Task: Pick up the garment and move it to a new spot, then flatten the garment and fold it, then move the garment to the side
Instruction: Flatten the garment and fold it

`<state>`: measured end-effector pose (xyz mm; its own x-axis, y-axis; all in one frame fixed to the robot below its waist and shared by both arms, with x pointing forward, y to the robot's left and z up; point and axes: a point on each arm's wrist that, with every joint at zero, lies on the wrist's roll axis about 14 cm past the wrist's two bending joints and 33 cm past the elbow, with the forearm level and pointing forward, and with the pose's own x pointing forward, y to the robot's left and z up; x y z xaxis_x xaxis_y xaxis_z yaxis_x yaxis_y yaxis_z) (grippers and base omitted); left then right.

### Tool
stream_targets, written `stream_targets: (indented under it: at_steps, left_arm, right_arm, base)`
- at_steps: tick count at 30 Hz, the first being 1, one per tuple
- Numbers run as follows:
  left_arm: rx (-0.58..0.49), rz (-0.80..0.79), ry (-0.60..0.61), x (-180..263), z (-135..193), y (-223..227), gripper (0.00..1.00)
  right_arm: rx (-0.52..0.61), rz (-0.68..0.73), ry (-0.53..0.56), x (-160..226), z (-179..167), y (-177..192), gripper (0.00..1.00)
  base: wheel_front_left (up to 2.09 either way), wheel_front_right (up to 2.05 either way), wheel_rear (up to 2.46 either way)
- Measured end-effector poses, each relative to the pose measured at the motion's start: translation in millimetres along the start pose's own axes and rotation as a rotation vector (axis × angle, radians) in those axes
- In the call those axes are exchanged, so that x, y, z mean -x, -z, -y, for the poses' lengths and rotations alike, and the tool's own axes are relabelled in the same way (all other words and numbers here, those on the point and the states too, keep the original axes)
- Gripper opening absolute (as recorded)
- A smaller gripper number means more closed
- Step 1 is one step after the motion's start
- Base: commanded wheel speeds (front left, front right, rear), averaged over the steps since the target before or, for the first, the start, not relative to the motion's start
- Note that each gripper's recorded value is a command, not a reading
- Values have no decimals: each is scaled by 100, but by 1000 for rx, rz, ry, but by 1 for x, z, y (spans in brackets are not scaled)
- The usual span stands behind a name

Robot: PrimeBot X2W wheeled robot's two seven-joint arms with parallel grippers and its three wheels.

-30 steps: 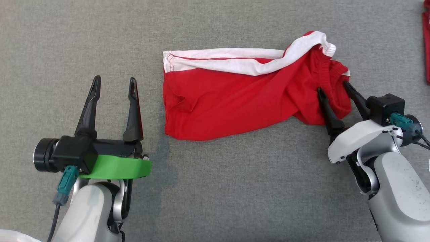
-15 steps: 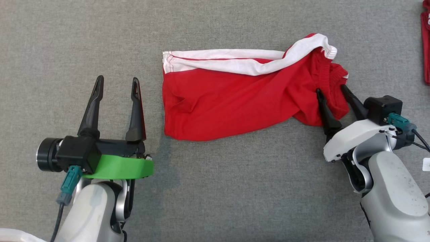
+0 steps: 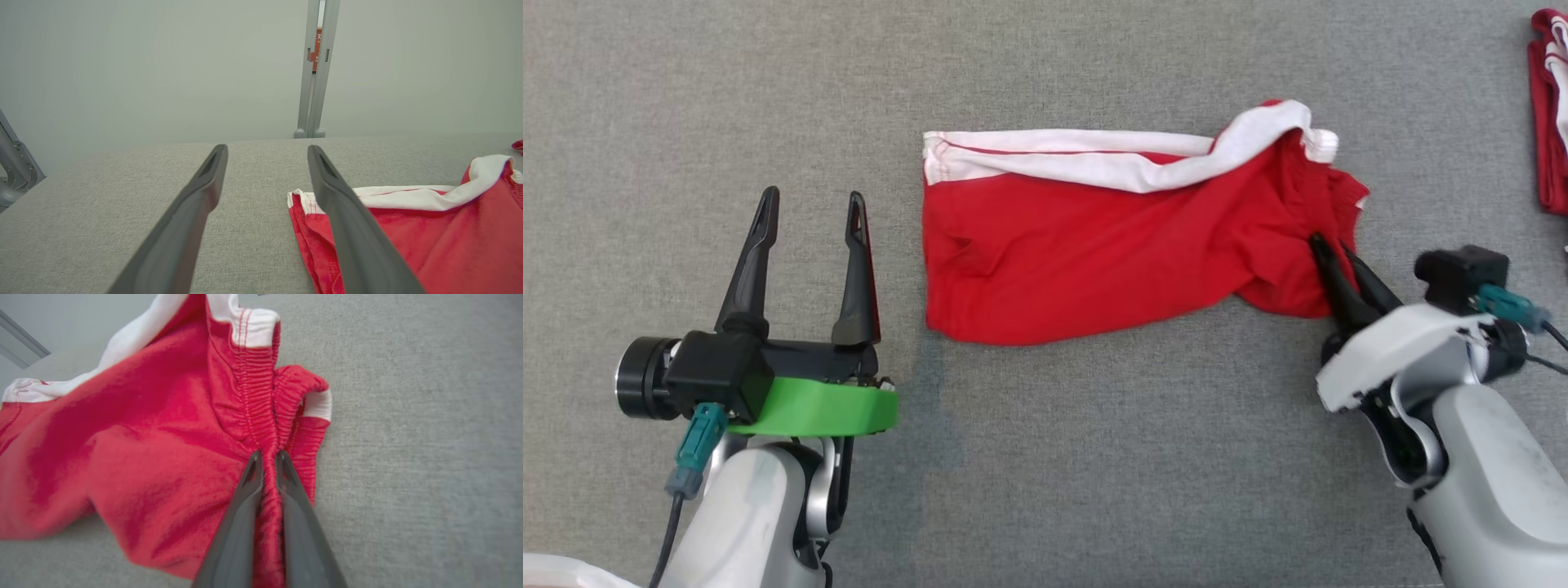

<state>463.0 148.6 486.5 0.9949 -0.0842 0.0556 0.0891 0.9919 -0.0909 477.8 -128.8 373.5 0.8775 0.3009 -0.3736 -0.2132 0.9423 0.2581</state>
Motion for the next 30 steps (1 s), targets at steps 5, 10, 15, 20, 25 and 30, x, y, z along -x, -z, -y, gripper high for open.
stream_targets:
  at_steps: [5, 10, 15, 20, 25, 30]
  left_arm:
    - [-7, 10, -9, 4, -2, -6, 100]
    - [-3, 17, 1, 6, 3, -11, 100]
    - [-1, 31, 24, 6, 11, -18, 100]
    - [-2, 31, 22, 9, 10, -20, 100]
    - [8, 28, 6, 14, 8, -20, 100]
    - [6, 18, -24, 17, -1, -17, 100]
  right_arm:
    - [-10, 58, 86, 29, 32, -11, 0]
    - [-12, 127, 104, 51, 38, -39, 0]
    - [-30, 152, 5, 57, 4, -66, 0]
    - [-68, 125, -158, 45, -51, -75, 0]
    - [-131, 48, -330, 25, -114, -64, 0]
    - [-153, -25, -427, 5, -156, -44, 0]
  base:
    - [0, 0, 0]
    - [0, 0, 0]
    - [0, 0, 0]
    - [0, 0, 0]
    - [0, 0, 0]
    - [0, 0, 0]
